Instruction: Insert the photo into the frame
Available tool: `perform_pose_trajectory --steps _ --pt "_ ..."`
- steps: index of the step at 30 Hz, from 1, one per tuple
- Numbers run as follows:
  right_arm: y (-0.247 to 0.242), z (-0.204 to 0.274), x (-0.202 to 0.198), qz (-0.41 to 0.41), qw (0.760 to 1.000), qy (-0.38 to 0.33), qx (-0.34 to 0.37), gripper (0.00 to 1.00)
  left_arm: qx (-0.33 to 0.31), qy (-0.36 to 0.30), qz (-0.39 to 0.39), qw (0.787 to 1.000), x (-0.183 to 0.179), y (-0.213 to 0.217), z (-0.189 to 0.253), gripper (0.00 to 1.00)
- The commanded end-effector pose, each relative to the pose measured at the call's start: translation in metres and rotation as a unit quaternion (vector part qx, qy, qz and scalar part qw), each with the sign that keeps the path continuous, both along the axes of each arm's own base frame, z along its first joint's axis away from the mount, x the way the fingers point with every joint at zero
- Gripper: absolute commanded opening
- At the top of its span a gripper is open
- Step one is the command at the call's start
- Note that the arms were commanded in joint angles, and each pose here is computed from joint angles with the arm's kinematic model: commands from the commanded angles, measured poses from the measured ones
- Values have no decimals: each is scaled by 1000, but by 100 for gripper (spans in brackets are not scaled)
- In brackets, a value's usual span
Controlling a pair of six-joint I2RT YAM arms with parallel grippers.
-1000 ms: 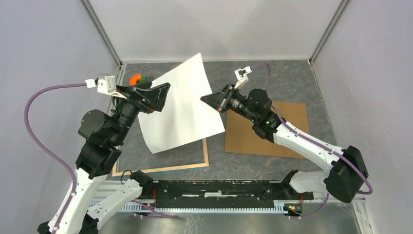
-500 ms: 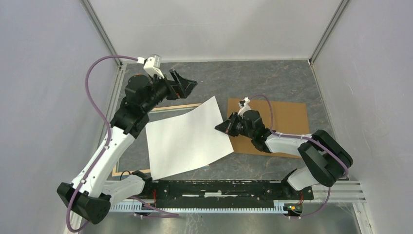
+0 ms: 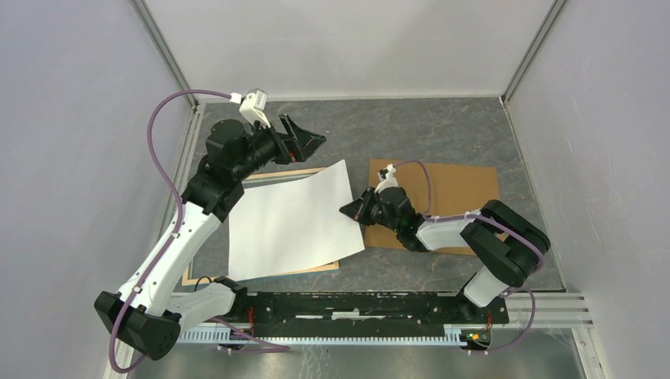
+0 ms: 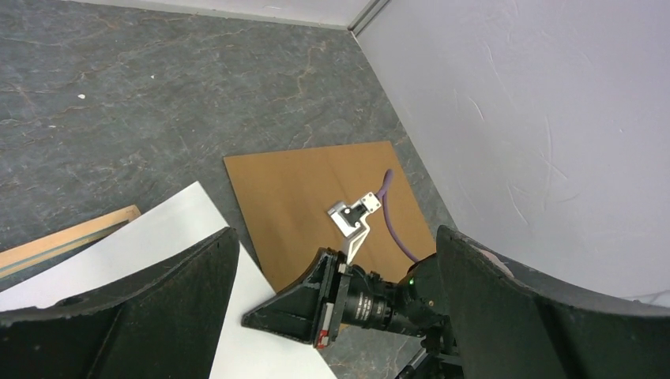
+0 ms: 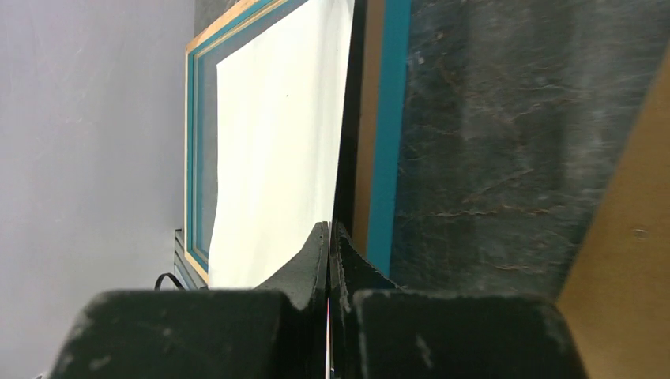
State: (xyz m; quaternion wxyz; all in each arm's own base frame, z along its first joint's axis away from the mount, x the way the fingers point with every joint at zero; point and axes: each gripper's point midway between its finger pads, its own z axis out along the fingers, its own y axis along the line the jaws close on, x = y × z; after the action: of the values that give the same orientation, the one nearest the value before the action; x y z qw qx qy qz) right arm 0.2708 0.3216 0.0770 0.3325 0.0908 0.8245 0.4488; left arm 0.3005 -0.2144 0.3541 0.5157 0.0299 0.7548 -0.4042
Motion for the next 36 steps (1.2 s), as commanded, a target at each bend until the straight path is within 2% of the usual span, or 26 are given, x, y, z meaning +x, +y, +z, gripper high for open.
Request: perform_pose_trajectory --steps 1,16,28,36 --pt "25 32 14 -26 998 -45 36 0 -32 -23 -7 999 -4 -2 28 100" --pt "85 31 6 -32 997 -55 40 0 -37 -25 -8 999 -8 0 31 100" --pt "98 36 2 -65 994 -76 53 0 -42 -23 -6 999 -7 2 33 100" --pt "118 32 -5 -45 994 -71 69 0 -47 -20 -6 999 -6 3 33 100"
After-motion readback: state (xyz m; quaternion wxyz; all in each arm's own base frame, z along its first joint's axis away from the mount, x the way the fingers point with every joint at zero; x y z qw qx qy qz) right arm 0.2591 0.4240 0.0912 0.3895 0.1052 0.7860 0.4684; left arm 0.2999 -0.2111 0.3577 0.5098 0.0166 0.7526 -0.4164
